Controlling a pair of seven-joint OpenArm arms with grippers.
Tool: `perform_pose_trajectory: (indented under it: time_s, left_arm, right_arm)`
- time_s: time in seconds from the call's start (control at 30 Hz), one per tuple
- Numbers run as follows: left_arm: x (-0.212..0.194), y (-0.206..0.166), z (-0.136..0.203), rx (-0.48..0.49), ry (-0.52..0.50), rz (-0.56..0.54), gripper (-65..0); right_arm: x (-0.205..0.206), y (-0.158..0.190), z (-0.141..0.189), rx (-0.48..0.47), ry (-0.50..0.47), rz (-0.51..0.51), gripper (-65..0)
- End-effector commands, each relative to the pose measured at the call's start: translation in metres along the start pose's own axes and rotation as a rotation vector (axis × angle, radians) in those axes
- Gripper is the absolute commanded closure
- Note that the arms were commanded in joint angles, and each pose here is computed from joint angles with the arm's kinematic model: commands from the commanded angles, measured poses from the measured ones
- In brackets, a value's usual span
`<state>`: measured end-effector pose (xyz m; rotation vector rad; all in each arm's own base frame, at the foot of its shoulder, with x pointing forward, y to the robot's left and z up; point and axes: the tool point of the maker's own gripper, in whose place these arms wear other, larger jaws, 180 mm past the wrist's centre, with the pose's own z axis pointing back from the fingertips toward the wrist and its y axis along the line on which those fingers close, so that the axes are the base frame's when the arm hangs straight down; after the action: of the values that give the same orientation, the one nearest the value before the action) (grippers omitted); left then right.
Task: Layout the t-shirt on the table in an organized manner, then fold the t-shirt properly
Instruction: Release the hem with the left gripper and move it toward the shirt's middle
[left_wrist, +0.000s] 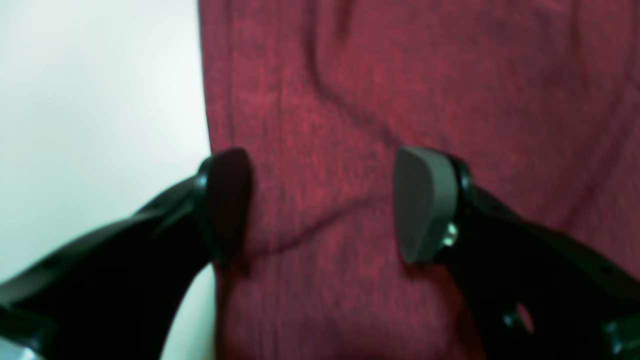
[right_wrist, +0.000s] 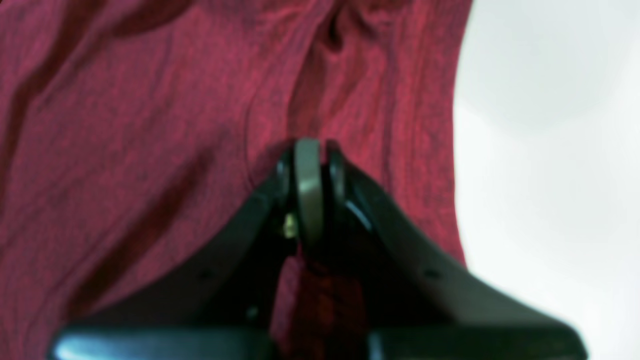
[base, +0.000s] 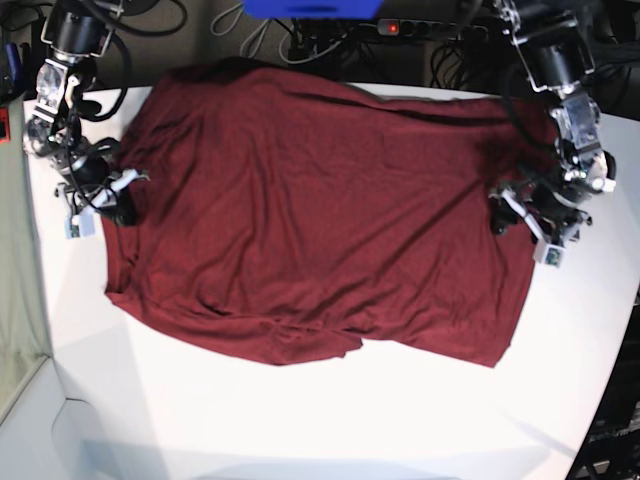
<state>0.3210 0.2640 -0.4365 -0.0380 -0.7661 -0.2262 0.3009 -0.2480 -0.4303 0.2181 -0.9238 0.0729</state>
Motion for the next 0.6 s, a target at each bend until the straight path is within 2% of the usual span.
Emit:
perform_pose_trajectory:
  time_s: [0.0,0.17,0.4,0.57]
  left_arm:
    - [-0.053,0.004,0.009,0.022,0.225,-0.087,-44.0]
    - [-0.051,0.010,0.035,0.066,0.204,-0.162,-44.0]
    - [-0.013,0.015,0.054,0.135,0.098,-0.198,-44.0]
    - [0.027,0.021,0.072,0.207,-0.022,-0.186,-44.0]
  right_arm:
    - [-0.008,-0.007,0.006,-0.018,0.038,0.018,-1.5]
    - [-0.001,-0.017,0.017,-0.066,-0.002,-0.004,-1.5]
    - [0.044,-0.015,0.016,-0.069,-0.095,0.057,-1.5]
    - [0.071,-0.014,0.015,-0.072,-0.145,0.084,-1.5]
